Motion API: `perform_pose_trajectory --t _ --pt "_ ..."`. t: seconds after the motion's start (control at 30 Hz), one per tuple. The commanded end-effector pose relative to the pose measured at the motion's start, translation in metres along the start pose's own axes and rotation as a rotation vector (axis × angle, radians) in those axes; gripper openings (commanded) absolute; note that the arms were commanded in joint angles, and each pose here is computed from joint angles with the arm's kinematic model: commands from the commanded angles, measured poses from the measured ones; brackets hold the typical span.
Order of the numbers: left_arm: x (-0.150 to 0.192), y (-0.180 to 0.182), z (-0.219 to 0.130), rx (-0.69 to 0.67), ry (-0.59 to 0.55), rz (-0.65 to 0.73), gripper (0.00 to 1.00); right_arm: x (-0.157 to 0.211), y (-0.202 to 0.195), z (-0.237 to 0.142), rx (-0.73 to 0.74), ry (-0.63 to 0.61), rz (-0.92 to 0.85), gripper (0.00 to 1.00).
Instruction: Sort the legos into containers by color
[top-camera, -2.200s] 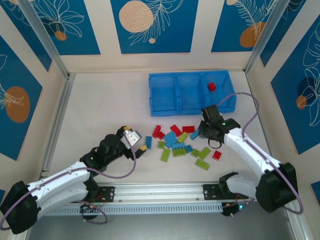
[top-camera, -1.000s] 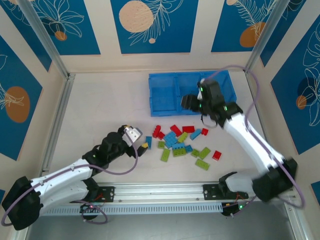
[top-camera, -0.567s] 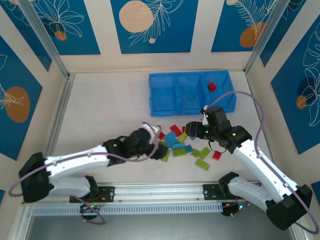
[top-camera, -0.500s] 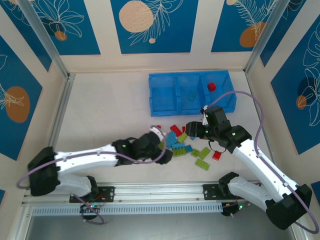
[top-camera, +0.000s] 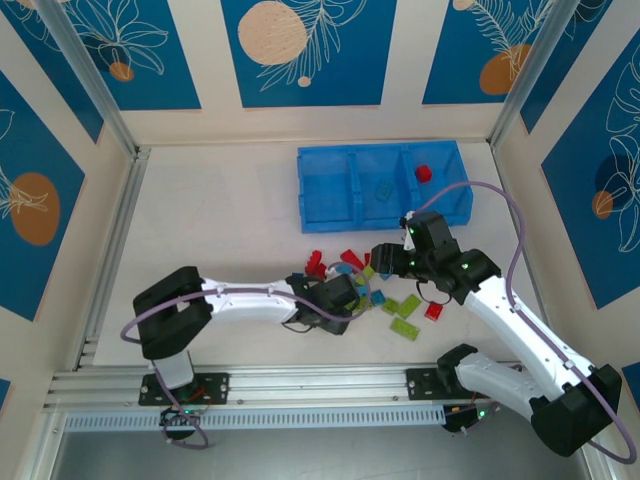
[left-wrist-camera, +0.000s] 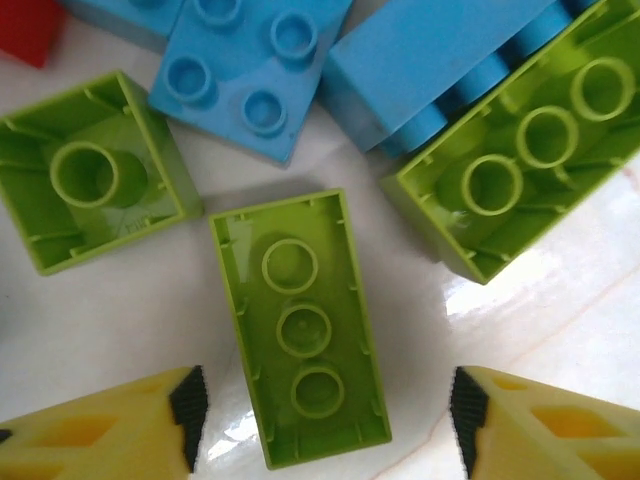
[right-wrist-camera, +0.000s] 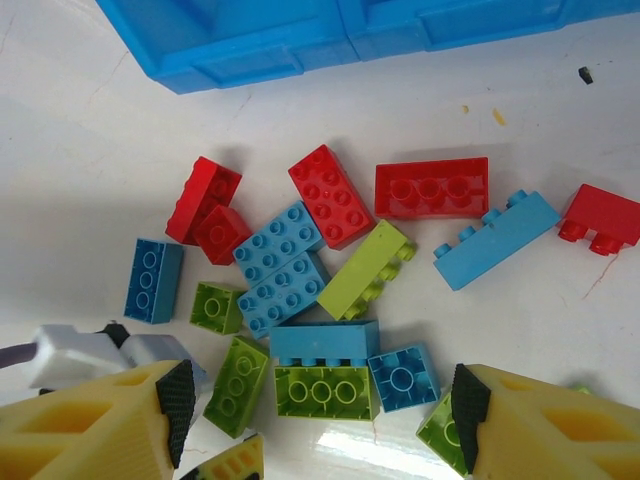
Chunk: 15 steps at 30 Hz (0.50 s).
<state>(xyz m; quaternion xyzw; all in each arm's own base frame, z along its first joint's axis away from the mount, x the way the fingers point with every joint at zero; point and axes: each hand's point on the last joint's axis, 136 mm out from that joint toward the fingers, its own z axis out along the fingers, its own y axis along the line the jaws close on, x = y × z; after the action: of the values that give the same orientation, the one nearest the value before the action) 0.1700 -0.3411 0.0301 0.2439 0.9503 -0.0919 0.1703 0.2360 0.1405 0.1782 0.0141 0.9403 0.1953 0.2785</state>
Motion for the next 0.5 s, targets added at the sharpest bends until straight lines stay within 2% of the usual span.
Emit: perform_pose_trajectory --t 0.0,0.13,0.23,0.37,0.47 --pt "0.002 0.001 0.008 -0.03 0.021 0.002 0.59 0.003 -0.002 -0.006 0.002 -0.009 0.003 0.71" --pt "0.004 0.002 0.013 -0.042 0.035 0.007 0.41 0.001 0.002 -0.011 -0.015 -0.014 0.003 0.71" --pt "-0.001 0.001 0.002 -0.029 0.012 0.011 0.28 -0.001 0.004 -0.014 -0.025 -0.022 0.013 0.71" --pt "-0.02 0.0 -0.041 0.014 -0.085 0.028 0.26 -0.005 0.009 -0.021 -0.049 -0.051 0.024 0.71" --pt "-0.049 0.008 -0.089 0.018 -0.228 0.03 0.26 -0.009 0.009 -0.028 -0.057 -0.086 0.033 0.71"
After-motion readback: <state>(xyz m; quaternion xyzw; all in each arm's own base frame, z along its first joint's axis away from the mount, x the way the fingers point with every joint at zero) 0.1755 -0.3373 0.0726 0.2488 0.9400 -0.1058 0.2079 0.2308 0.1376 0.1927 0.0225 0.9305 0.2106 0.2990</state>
